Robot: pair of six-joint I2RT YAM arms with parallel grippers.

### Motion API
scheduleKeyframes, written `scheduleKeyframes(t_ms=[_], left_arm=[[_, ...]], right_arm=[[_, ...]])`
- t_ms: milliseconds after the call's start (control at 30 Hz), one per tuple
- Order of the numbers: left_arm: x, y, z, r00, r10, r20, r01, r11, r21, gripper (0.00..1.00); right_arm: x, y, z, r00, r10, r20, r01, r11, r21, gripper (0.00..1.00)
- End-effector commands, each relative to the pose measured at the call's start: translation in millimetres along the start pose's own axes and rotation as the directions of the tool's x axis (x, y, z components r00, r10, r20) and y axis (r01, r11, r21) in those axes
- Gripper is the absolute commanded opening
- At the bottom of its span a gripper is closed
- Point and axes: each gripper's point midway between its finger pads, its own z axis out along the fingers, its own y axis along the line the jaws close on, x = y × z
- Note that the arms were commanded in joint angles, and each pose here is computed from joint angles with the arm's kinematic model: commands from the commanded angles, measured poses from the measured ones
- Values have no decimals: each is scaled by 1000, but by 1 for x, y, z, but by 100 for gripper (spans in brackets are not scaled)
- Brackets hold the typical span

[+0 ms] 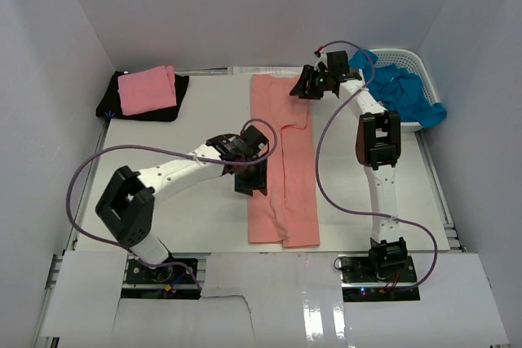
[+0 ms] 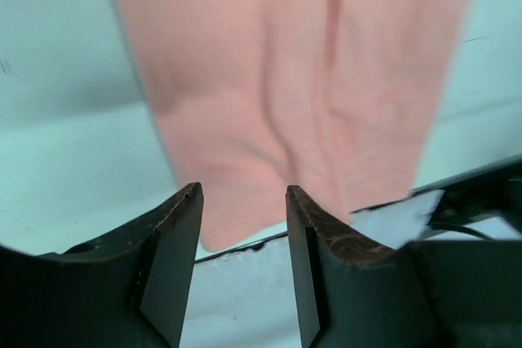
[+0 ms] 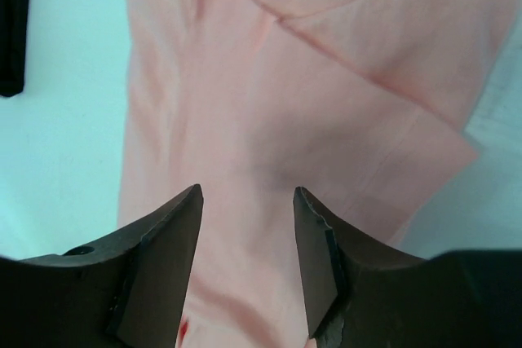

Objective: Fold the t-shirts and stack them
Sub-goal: Rotate the tshirt 90 degrees

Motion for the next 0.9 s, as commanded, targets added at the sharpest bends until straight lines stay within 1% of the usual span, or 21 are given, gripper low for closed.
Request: scheduleKeyframes(t_ms=[0,33,67,100,133,167,233,267,300,333,367,400,433,467,500,533,600,633,667,700,867], left_arm=[[-60,-22,-82,958,3,287,-28,996,81,56],[-70,-29,-95,946,7,325,-42,994,102,57],[-76,-30,-100,940,14,342,-53,993,107,57],[-81,-28,-98,939,21,342,-59,993,100,58],[-84,-28,-96,938,43,344,-79,993,91,57],[-88,-24,-88,943,43,330,-73,994,78,57],[-93,-20,-78,945,48,323,-75,995,72,57],[-100,-21,-75,940,42,339,-75,994,85,57],[-98,-19,-66,951,30,306,-70,990,123,57],[-100,-20,-61,954,21,299,-71,985,157,57],[-110,-30,-61,944,9,329,-89,970,228,57],[-107,-22,-50,953,-11,301,-72,962,262,57],[-99,-36,-48,968,-10,253,-84,930,358,57],[-104,-46,-48,962,-8,271,-109,903,415,57],[-91,-54,-44,975,10,220,-116,874,473,57],[-86,-58,-37,982,18,190,-113,857,502,57],[-77,-71,-35,985,35,168,-124,820,559,56],[-68,-73,-31,988,51,144,-125,809,574,56],[-64,-78,-30,987,64,149,-140,798,587,56],[-55,-83,-30,986,84,141,-152,790,594,56],[-33,-76,-20,991,91,99,-132,799,587,56]], right_arm=[[-67,84,-79,976,-132,170,154,981,-118,54],[-43,79,-80,988,-105,114,119,985,-125,53],[-32,83,-88,991,-99,92,111,984,-136,52],[-31,101,-111,989,-110,102,125,980,-155,52],[11,89,-110,998,-58,11,59,987,-151,51],[17,105,-133,997,-78,24,81,983,-165,51],[50,102,-147,998,-64,-10,62,988,-145,52],[89,97,-161,998,-32,-50,26,992,-127,52],[104,95,-166,998,-23,-57,16,992,-124,52],[117,95,-172,998,-23,-60,16,992,-128,51],[143,92,-181,996,-3,-93,-8,993,-121,50],[157,92,-185,993,6,-114,-20,992,-122,48],[169,94,-190,990,15,-137,-34,990,-135,44],[177,100,-198,990,6,-139,-27,988,-152,38],[203,98,-200,982,24,-186,-53,987,-151,26],[213,100,-203,979,27,-201,-60,986,-156,20],[239,106,-213,973,34,-229,-75,982,-173,10],[246,110,-217,971,39,-238,-86,978,-192,8],[249,116,-222,974,26,-225,-76,974,-215,8],[265,120,-224,965,44,-260,-107,967,-231,8],[294,142,-233,954,21,-299,-109,953,-281,8]])
